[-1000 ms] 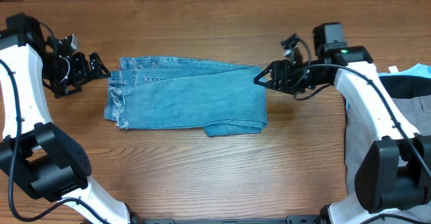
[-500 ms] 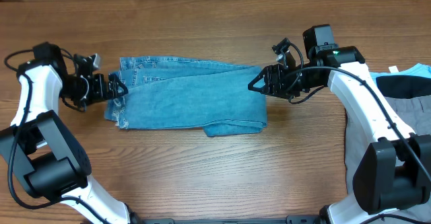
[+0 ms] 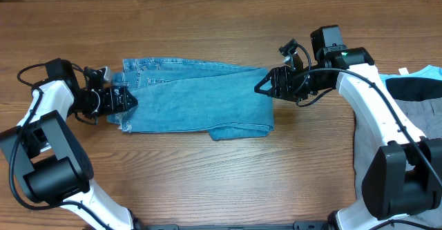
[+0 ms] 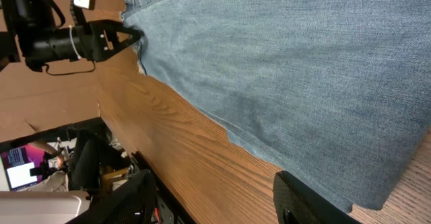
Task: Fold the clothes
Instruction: 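Grasp the left end of the jeans with the left gripper, then lift the left end and fold it rightward over the jeans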
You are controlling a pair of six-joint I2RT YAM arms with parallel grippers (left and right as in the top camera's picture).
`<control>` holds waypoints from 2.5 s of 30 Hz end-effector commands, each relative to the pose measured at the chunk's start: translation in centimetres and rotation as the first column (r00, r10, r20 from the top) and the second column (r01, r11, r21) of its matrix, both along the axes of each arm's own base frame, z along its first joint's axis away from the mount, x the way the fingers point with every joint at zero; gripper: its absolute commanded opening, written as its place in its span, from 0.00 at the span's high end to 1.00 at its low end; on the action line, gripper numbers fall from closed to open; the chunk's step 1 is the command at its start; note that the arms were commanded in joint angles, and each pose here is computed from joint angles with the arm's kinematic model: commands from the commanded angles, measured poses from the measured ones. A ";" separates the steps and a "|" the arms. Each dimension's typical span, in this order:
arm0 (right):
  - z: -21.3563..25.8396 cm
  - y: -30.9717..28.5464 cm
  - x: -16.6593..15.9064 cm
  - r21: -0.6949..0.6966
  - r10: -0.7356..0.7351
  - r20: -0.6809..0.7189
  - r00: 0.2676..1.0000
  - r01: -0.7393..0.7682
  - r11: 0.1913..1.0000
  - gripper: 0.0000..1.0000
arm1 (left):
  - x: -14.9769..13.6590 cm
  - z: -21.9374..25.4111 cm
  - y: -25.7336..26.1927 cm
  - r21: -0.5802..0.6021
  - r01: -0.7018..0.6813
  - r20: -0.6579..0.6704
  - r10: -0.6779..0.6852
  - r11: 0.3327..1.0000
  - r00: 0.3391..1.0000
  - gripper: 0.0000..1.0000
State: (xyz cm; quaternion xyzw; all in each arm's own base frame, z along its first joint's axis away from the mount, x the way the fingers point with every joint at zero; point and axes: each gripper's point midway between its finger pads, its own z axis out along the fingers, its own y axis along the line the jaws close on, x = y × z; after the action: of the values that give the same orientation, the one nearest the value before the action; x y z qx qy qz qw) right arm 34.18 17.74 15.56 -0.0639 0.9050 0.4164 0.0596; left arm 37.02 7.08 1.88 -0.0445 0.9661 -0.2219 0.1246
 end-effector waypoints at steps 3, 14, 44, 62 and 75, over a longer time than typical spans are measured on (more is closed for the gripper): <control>0.3 0.1 0.0 0.003 -0.005 0.002 1.000 0.005 1.000 0.41 | -0.8 -2.9 -2.1 -0.080 0.041 -0.062 -0.046 0.996 0.997 0.05; 0.3 0.1 0.0 0.004 -0.009 -0.003 1.000 0.009 1.000 0.41 | -1.4 -3.1 -3.9 -0.196 0.033 -0.099 -0.053 0.980 0.994 0.85; 0.4 0.2 -0.1 0.013 -0.026 -0.027 0.999 0.027 1.000 0.42 | 2.7 21.6 0.9 0.103 -0.149 0.050 0.145 0.983 0.988 0.96; 0.4 0.2 0.1 0.013 -0.026 -0.019 0.999 0.027 1.000 0.41 | 4.3 14.7 -17.7 0.249 0.231 -0.123 -0.205 0.941 0.971 0.96; 0.4 0.2 0.1 0.013 -0.026 -0.020 0.999 0.027 1.000 0.41 | 0.6 6.0 -27.4 0.239 0.465 -0.342 -0.374 0.853 0.862 0.96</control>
State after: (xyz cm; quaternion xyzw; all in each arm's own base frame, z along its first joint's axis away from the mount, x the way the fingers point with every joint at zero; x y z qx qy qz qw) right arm 34.35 17.77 15.63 -0.0438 0.9056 0.4184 0.0539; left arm 37.86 -19.21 7.95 0.1545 0.9829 -0.0803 -0.0606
